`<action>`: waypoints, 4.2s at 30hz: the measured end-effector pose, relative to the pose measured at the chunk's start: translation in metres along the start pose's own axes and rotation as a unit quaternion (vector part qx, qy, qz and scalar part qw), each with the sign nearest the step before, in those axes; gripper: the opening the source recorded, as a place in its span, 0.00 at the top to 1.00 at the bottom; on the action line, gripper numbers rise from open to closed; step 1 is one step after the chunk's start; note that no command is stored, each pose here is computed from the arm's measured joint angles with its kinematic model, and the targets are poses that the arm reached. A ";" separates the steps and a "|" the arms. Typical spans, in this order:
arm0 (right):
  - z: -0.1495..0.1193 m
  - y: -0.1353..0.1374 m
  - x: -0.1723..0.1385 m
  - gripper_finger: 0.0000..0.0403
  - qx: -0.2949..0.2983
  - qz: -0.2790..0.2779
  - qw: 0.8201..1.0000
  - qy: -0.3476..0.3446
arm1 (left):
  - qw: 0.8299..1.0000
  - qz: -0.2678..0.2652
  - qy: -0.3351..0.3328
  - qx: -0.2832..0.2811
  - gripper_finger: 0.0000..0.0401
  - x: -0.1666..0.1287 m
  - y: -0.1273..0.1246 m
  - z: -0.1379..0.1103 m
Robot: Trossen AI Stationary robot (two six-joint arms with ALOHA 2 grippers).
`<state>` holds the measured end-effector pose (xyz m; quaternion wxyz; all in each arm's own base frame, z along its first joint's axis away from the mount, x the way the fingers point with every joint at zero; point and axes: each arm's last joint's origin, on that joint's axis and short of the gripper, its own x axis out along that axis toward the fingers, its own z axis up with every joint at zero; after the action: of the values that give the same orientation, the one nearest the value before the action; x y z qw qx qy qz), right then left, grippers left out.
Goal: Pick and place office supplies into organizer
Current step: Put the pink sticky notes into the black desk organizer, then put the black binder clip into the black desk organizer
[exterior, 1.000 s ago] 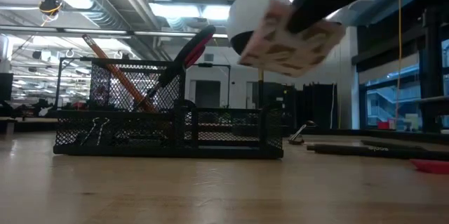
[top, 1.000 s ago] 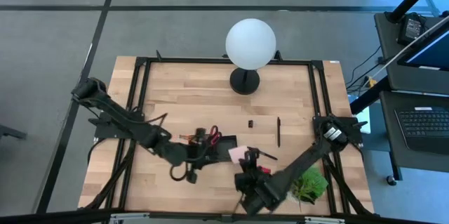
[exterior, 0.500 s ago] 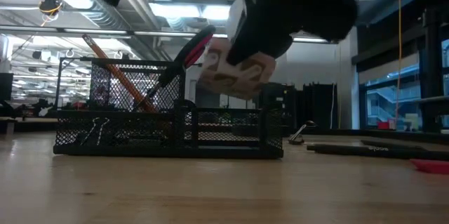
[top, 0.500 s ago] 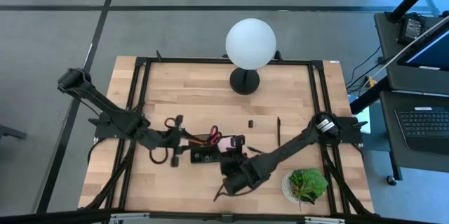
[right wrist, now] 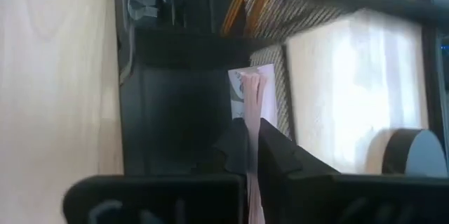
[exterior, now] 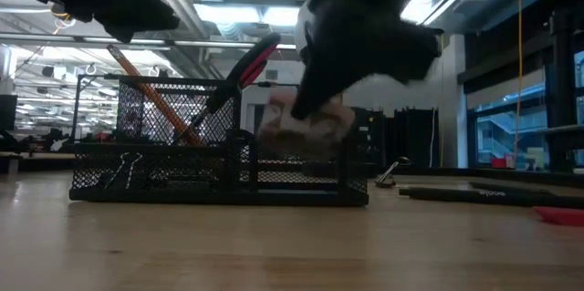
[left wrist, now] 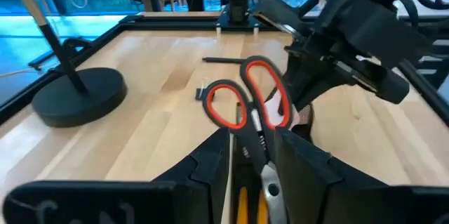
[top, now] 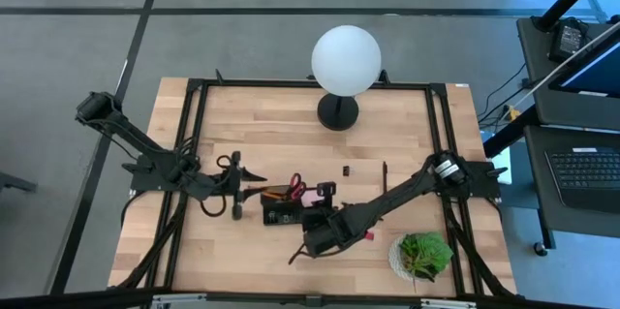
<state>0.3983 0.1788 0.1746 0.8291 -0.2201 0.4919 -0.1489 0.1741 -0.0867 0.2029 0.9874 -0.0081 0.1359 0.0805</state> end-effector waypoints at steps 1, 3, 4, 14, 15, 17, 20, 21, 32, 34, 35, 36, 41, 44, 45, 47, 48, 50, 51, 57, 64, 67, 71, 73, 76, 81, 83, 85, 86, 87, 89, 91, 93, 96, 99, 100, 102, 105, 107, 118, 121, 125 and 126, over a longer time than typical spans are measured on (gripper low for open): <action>-0.003 0.001 0.003 0.98 -0.001 0.000 1.000 0.003 | 1.000 0.002 0.000 -0.001 0.74 0.000 0.000 0.000; -0.006 0.002 0.008 0.98 0.005 0.005 1.000 0.005 | 1.000 0.003 0.000 -0.008 0.74 0.000 0.000 0.000; -0.007 0.003 0.011 0.98 0.010 0.008 1.000 0.004 | 1.000 0.003 0.000 -0.013 0.74 0.000 0.000 0.000; -0.010 0.001 0.024 0.95 0.011 0.040 0.999 0.002 | 0.999 0.001 0.001 -0.037 0.74 0.001 0.000 -0.001; -0.010 0.001 0.024 0.94 0.011 0.042 0.999 0.003 | 0.999 0.001 0.002 -0.037 0.74 0.001 0.000 -0.001; -0.010 0.001 0.024 0.91 0.011 0.043 0.999 0.003 | 0.999 0.001 0.002 -0.037 0.74 0.001 0.000 -0.001; -0.010 0.001 0.024 0.88 0.011 0.043 0.999 0.003 | 0.999 0.002 0.004 -0.035 0.74 0.001 0.000 -0.001; -0.010 0.001 0.024 0.87 0.011 0.043 0.999 0.003 | 0.999 0.002 0.005 -0.035 0.74 0.001 0.000 -0.001; -0.008 -0.004 0.030 0.75 0.035 0.088 0.995 0.013 | 0.999 0.001 0.006 -0.034 0.74 0.001 0.000 -0.002; -0.008 -0.005 0.031 0.71 0.044 0.094 0.994 0.017 | 0.999 0.002 0.007 -0.033 0.74 0.001 0.000 -0.002; -0.008 -0.006 0.032 0.69 0.048 0.095 0.994 0.018 | 0.999 0.002 0.008 -0.032 0.74 0.001 0.000 -0.002; -0.008 -0.007 0.032 0.67 0.051 0.096 0.994 0.019 | 0.999 0.002 0.008 -0.032 0.74 0.001 0.000 -0.002; -0.008 -0.006 0.032 0.62 0.027 0.107 0.994 0.020 | 0.999 0.000 0.018 -0.046 0.74 0.001 0.000 -0.004; -0.008 -0.005 0.032 0.61 0.028 0.124 0.992 0.024 | 0.998 0.003 0.027 -0.051 0.74 0.001 0.001 -0.006; -0.008 -0.005 0.032 0.61 0.029 0.127 0.991 0.025 | 0.998 0.004 0.028 -0.051 0.74 0.001 0.001 -0.007; -0.008 -0.005 0.032 0.61 0.038 0.127 0.991 0.027 | 0.998 0.005 0.028 -0.050 0.74 0.001 0.001 -0.007; -0.009 -0.005 0.032 0.61 0.039 0.127 0.991 0.029 | 0.998 0.005 0.028 -0.049 0.74 0.001 0.001 -0.007; -0.009 -0.008 0.028 0.61 0.043 0.126 0.991 0.034 | 0.998 0.006 0.028 -0.049 0.74 0.001 0.001 -0.007; -0.008 -0.011 0.024 0.61 0.052 0.126 0.990 0.032 | 0.998 0.006 0.028 -0.050 0.74 0.001 0.001 -0.007; -0.007 -0.030 -0.013 0.61 0.079 0.130 0.988 0.028 | 0.998 0.005 0.028 -0.050 0.74 0.001 0.001 -0.007; -0.014 -0.061 -0.055 0.61 0.064 0.127 0.989 0.037 | 0.998 0.005 0.028 -0.050 0.74 0.001 0.001 -0.007; -0.018 -0.072 -0.060 0.61 0.018 0.108 0.993 0.044 | 0.998 0.006 0.035 -0.044 0.74 0.000 0.001 -0.008; -0.023 -0.090 -0.050 0.61 -0.007 0.089 0.993 0.078 | 0.998 0.008 0.041 -0.040 0.74 0.000 0.002 -0.010; -0.024 -0.100 -0.042 0.61 0.004 0.079 0.992 0.093 | 0.998 0.008 0.041 -0.042 0.74 0.000 0.002 -0.010; -0.029 -0.111 -0.028 0.61 0.034 0.069 0.991 0.109 | 0.998 0.009 0.045 -0.040 0.74 0.000 0.002 -0.011; -0.060 -0.131 -0.003 0.61 0.160 0.045 0.978 0.126 | 0.998 0.011 0.052 -0.035 0.74 0.000 0.002 -0.012; -0.072 -0.136 0.004 0.61 0.207 0.056 0.970 0.116 | 0.998 0.012 0.054 -0.033 0.74 0.000 0.003 -0.013; -0.082 -0.143 0.006 0.61 0.262 0.079 0.957 0.096 | 0.998 0.011 0.054 -0.033 0.74 0.000 0.003 -0.013; -0.089 -0.146 0.007 0.61 0.288 0.082 0.950 0.091 | 0.998 0.011 0.054 -0.033 0.74 0.000 0.003 -0.013; -0.095 -0.150 0.009 0.61 0.314 0.079 0.942 0.087 | 0.998 0.011 0.054 -0.033 0.74 0.000 0.003 -0.013; -0.111 -0.158 0.012 0.61 0.365 0.066 0.925 0.085 | 0.998 0.011 0.054 -0.033 0.74 0.000 0.003 -0.013; -0.123 -0.163 0.012 0.61 0.419 0.058 0.903 0.075 | 0.998 0.011 0.054 -0.034 0.74 0.000 0.003 -0.013; -0.135 -0.165 0.013 0.61 0.471 0.055 0.877 0.073 | 0.998 0.011 0.054 -0.034 0.74 0.000 0.003 -0.013; -0.153 -0.165 0.017 0.61 0.520 0.042 0.848 0.090 | 0.998 0.011 0.054 -0.041 0.74 0.000 0.002 -0.013; -0.161 -0.160 0.022 0.61 0.556 0.043 0.826 0.084 | 0.997 0.012 0.054 -0.045 0.74 0.000 0.003 -0.013; -0.162 -0.158 0.024 0.61 0.561 0.052 0.822 0.080 | 0.997 0.012 0.054 -0.045 0.74 0.000 0.003 -0.013; -0.163 -0.155 0.027 0.61 0.566 0.076 0.818 0.068 | 0.997 0.012 0.054 -0.046 0.74 0.000 0.003 -0.013; -0.163 -0.153 0.031 0.61 0.572 0.098 0.813 0.047 | 0.997 0.011 0.054 -0.046 0.74 0.000 0.002 -0.013; -0.164 -0.151 0.032 0.61 0.574 0.105 0.811 0.041 | 0.997 0.008 0.055 -0.046 0.74 0.000 0.002 -0.013; -0.165 -0.147 0.035 0.61 0.582 0.111 0.805 0.034 | 0.996 -0.029 0.069 -0.048 0.74 0.000 0.000 -0.013; -0.162 -0.144 0.037 0.61 0.590 0.117 0.798 0.025 | 0.996 -0.032 0.071 -0.048 0.74 0.000 0.000 -0.014; -0.163 -0.139 0.038 0.61 0.590 0.116 0.798 0.034 | 0.996 -0.034 0.074 -0.046 0.74 0.000 0.000 -0.014; -0.164 -0.138 0.040 0.61 0.592 0.115 0.796 0.038 | 0.995 -0.036 0.075 -0.046 0.74 0.000 0.000 -0.014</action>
<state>0.2686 0.0062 0.1469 0.7892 0.3782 0.3604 -0.3230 0.1701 -0.0874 0.1892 0.9753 -0.0647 0.2053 0.0498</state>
